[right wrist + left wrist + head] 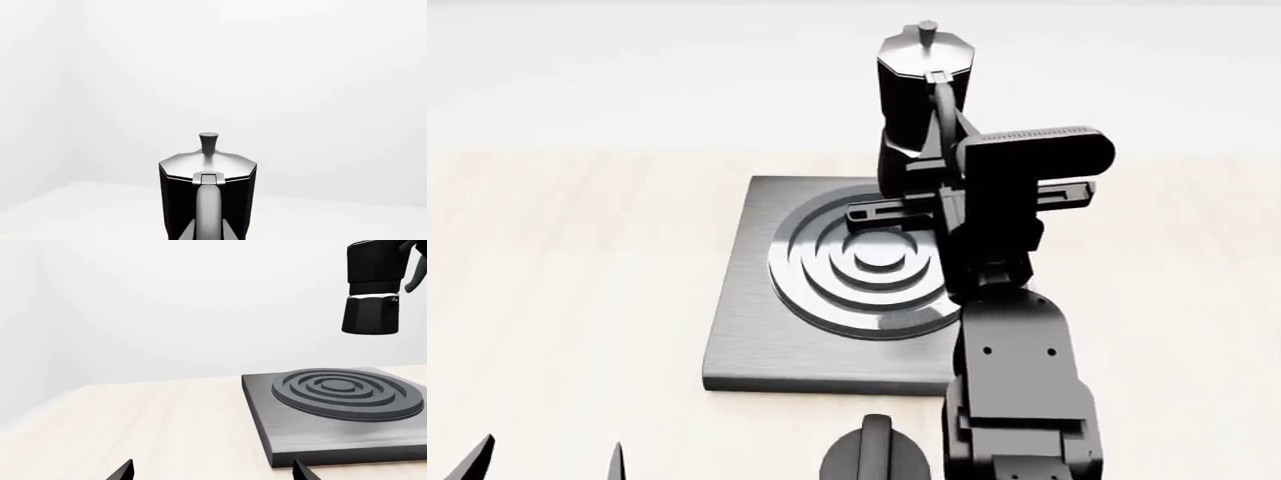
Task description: Put the moka pot on the stove.
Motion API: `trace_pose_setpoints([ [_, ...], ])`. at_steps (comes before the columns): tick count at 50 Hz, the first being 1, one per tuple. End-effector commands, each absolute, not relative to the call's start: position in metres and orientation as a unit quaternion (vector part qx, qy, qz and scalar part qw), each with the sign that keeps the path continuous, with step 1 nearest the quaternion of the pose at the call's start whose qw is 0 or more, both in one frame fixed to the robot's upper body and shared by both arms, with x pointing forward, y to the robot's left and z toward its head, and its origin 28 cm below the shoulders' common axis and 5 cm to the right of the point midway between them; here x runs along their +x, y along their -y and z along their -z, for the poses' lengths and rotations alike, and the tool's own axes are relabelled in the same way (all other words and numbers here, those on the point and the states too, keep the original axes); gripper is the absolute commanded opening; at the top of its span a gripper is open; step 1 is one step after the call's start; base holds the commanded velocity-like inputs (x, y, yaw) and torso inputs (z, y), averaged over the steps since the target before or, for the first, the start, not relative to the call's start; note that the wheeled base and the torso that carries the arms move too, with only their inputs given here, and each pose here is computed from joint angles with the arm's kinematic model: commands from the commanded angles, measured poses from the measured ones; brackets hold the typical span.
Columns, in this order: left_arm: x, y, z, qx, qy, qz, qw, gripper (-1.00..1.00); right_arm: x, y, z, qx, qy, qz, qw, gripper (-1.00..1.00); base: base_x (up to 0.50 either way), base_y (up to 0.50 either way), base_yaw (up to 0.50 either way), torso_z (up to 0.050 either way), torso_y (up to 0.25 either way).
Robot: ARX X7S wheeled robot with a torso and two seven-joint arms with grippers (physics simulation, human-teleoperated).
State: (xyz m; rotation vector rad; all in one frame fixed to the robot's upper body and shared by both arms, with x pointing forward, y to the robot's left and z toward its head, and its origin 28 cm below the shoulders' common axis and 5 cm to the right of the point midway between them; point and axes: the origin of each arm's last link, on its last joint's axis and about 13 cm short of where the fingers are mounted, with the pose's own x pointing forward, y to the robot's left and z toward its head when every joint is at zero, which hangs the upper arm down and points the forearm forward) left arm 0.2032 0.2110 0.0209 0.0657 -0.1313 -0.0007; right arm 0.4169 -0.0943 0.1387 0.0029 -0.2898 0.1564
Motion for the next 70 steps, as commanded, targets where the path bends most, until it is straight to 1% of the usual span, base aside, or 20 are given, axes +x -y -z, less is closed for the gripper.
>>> trace_pose_setpoints([
  [1, 0.203, -0.213, -0.02, 0.017, 0.067, 0.0, 0.998, 1.0, 0.419, 0.087, -0.146, 0.011, 0.163, -0.092, 0.982, -1.0, 0.0, 0.0, 0.0, 0.0, 0.0],
  [45, 0.204, -0.214, -0.021, 0.018, 0.069, -0.003, 0.997, 1.0, 0.411, 0.079, -0.122, 0.015, 0.121, -0.107, 0.987, -1.0, 0.0, 0.0, 0.0, 0.0, 0.001],
  [70, 0.204, -0.215, -0.022, 0.018, 0.07, -0.004, 0.997, 1.0, 0.407, 0.082, -0.112, 0.013, 0.101, -0.095, 0.99, -1.0, 0.0, 0.0, 0.0, 0.0, 0.001],
])
